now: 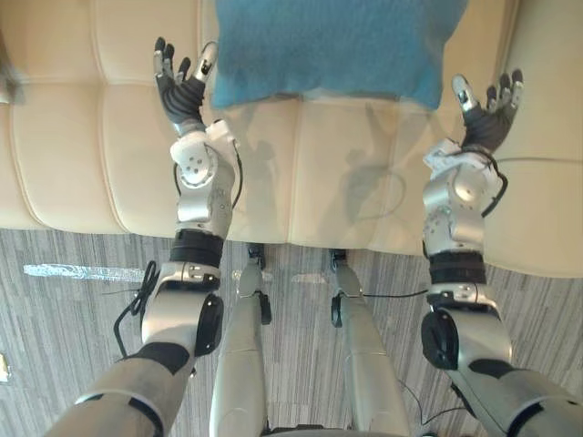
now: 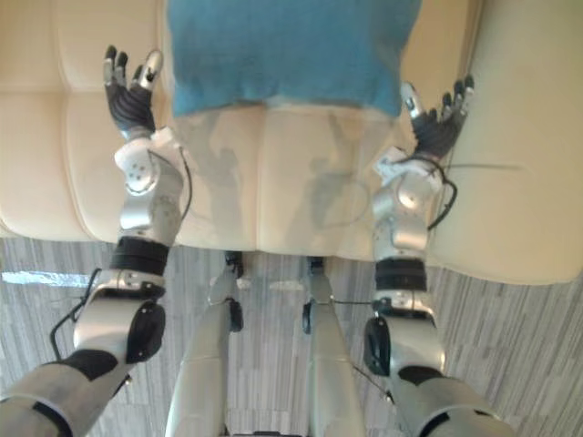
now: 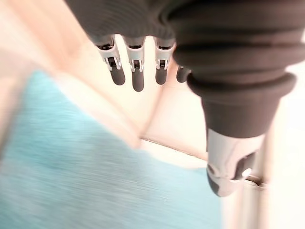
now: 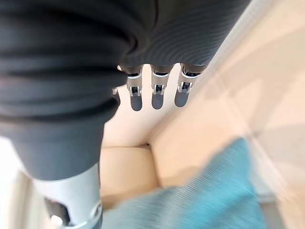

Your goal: Pick up cushions and gather them together orderly.

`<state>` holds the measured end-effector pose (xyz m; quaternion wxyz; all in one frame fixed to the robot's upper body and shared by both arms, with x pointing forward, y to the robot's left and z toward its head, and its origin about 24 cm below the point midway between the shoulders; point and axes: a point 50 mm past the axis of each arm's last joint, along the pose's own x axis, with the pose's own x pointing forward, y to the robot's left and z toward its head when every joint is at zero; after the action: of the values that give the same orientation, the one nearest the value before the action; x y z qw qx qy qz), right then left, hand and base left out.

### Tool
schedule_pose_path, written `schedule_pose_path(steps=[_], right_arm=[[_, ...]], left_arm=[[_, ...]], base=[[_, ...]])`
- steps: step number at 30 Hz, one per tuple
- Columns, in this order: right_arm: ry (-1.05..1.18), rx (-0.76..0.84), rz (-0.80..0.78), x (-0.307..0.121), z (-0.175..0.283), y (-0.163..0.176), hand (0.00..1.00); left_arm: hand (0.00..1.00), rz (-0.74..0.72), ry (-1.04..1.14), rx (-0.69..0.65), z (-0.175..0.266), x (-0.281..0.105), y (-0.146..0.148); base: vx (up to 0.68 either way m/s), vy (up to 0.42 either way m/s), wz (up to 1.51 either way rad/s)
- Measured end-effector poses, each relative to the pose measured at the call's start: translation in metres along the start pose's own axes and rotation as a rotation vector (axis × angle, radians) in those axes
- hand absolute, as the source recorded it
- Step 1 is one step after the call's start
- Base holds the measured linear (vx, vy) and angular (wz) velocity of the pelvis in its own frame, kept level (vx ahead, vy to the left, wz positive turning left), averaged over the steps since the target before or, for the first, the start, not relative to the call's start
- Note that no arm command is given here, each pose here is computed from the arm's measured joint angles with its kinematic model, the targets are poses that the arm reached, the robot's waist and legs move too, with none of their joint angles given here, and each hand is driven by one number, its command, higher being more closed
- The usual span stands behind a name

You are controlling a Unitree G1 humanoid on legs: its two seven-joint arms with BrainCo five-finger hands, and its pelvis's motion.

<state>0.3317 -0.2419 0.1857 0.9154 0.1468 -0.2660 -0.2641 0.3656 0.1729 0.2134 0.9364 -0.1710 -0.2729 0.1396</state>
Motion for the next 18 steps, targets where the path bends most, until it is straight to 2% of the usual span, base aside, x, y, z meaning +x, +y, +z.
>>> schedule_pose_path(steps=[3, 8, 12, 13, 14, 18], right_arm=[[0.034, -0.087, 0.019, -0.03, -0.013, -0.034, 0.0], [0.25, -0.257, 0.071, -0.092, -0.055, -0.075, 0.0], [0.572, -0.416, 0.065, -0.165, -0.102, -0.114, 0.0], [0.75, -0.469, 0.058, -0.2, -0.123, -0.13, 0.0], [0.787, -0.478, 0.057, -0.208, -0.127, -0.133, 0.0], [1.096, -0.523, 0.027, -0.274, -0.148, -0.158, 0.0]], left_arm=[[0.0, -0.025, 0.05, 0.041, -0.019, -0.033, 0.023], [0.0, -0.03, 0.335, 0.163, -0.077, -0.115, 0.07], [0.0, -0.007, 0.646, 0.293, -0.118, -0.19, 0.11], [0.0, -0.006, 0.791, 0.368, -0.132, -0.223, 0.127], [0.0, -0.01, 0.821, 0.388, -0.135, -0.229, 0.131], [0.0, 0.032, 1.112, 0.514, -0.15, -0.296, 0.166]], base=[[0.06, -0.048, 0.12], [0.07, -0.036, 0.11], [0.08, -0.02, 0.18], [0.08, -0.001, 0.09], [0.08, 0.009, 0.05], [0.04, 0.02, 0.03]])
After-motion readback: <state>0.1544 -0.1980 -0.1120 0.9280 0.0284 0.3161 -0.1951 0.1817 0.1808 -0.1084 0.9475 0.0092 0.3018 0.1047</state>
